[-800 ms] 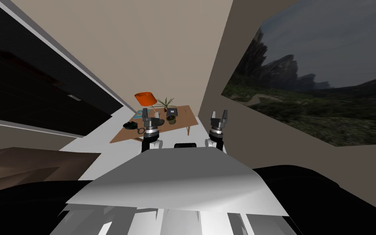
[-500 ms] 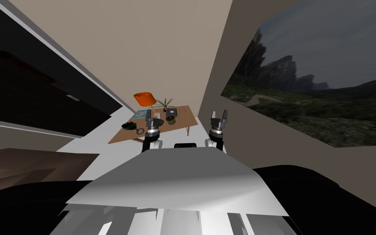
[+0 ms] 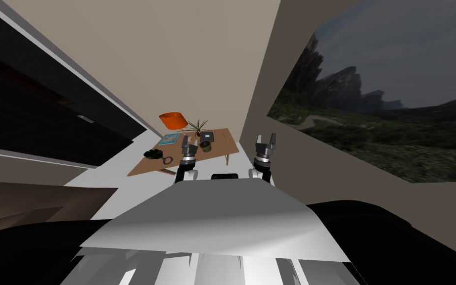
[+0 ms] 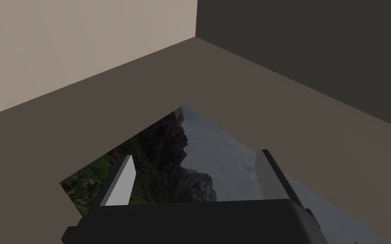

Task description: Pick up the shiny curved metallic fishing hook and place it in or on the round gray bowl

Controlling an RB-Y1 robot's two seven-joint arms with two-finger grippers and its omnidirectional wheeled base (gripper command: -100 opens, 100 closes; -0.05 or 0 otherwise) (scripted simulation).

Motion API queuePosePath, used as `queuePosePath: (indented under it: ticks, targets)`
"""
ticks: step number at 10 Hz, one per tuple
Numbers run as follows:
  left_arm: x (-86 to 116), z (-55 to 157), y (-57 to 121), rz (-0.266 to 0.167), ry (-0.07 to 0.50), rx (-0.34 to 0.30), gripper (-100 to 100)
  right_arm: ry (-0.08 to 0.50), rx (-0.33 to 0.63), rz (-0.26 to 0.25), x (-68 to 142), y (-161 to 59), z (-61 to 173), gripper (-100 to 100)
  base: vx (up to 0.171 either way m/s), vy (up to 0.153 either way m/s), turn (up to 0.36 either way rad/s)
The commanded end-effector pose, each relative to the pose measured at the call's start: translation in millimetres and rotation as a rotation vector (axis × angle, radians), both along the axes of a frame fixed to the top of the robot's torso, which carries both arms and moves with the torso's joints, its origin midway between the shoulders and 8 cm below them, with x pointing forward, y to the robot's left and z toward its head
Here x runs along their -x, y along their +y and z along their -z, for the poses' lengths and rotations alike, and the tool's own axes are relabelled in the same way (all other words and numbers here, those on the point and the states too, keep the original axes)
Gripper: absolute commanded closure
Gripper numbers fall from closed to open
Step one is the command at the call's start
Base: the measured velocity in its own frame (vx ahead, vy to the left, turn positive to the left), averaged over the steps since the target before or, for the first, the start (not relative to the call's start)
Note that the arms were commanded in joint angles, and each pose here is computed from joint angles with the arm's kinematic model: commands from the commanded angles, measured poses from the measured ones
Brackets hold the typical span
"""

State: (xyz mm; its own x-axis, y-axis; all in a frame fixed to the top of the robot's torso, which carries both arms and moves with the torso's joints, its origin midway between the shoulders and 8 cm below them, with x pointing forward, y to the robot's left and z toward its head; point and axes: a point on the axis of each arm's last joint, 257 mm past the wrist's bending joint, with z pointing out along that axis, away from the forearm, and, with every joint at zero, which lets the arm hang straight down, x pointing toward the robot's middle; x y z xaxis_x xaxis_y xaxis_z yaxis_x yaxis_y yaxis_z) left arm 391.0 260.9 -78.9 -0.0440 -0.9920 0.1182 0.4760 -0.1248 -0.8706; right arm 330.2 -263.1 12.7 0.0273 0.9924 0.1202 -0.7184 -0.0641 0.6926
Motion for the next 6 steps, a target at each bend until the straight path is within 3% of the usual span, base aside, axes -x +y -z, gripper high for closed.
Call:
queuePosePath:
  ticks: [1, 6]
  targets:
    - [-7, 17, 3.2, 0.012, 0.033, 0.030, -100, 0.000, 0.000, 0.000, 0, 0, 0, 0, 0.028, -0.026, -0.008]
    - [-29, 70, 10.2, 0.047, 0.148, 0.158, -100, 0.000, 0.000, 0.000, 0, 0, 0, 0, 0.038, -0.041, -0.005]
